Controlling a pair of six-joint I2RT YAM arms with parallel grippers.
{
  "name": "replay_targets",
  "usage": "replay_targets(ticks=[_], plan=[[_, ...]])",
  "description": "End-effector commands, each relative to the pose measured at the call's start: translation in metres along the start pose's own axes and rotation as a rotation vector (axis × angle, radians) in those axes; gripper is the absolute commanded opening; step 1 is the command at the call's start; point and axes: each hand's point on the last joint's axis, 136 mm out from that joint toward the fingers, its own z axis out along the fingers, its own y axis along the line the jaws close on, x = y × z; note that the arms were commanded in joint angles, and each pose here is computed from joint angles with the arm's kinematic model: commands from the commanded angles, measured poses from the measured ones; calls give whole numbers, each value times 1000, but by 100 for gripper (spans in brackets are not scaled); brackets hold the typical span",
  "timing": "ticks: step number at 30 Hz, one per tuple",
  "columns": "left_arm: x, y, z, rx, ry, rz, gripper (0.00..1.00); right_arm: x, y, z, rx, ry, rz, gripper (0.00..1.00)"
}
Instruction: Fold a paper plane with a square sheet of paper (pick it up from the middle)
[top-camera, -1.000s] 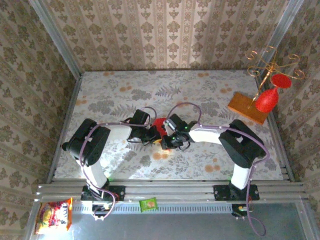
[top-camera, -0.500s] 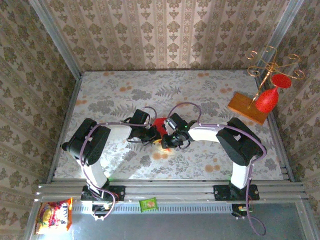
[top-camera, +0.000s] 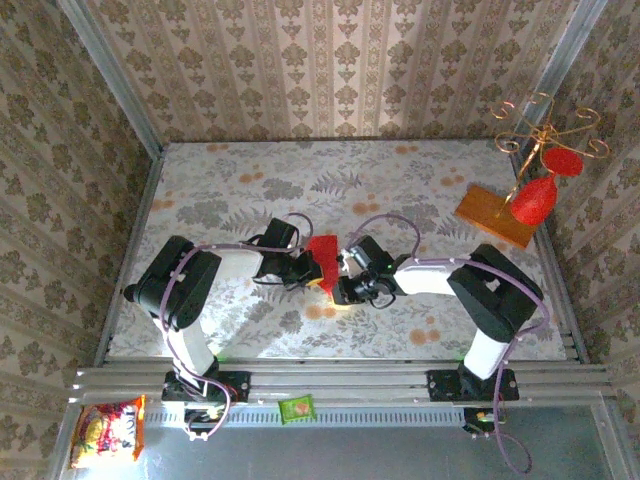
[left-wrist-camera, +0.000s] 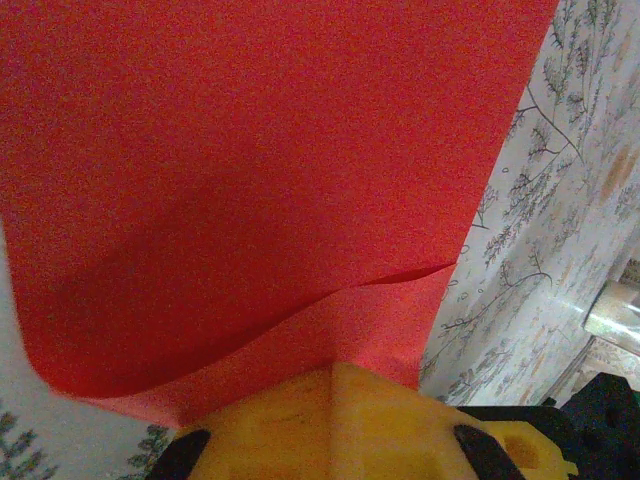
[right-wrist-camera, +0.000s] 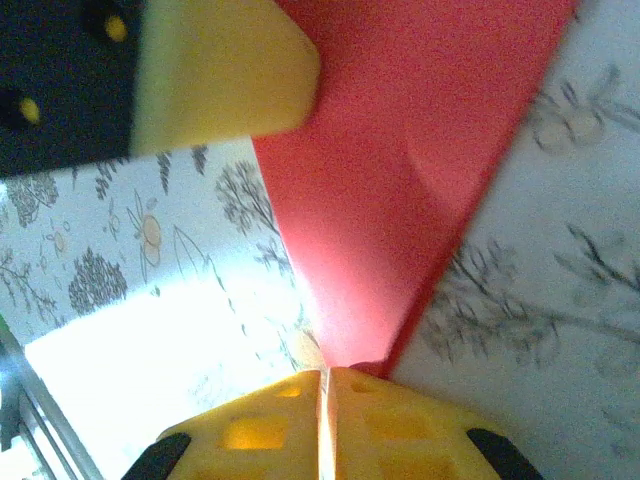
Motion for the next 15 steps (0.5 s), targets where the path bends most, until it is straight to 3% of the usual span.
replay_targets(ticks=[1,7,15], plan=[[15,75,9,-256,22,-104,5,22,-8,-10,29,51,57,14],[11,64,10,-227,15,-88,5,-13,12,-28,12,-83,57,15],[5,47,14,-150,23,-28,5,-40,14,-13,35,-103,81,13]])
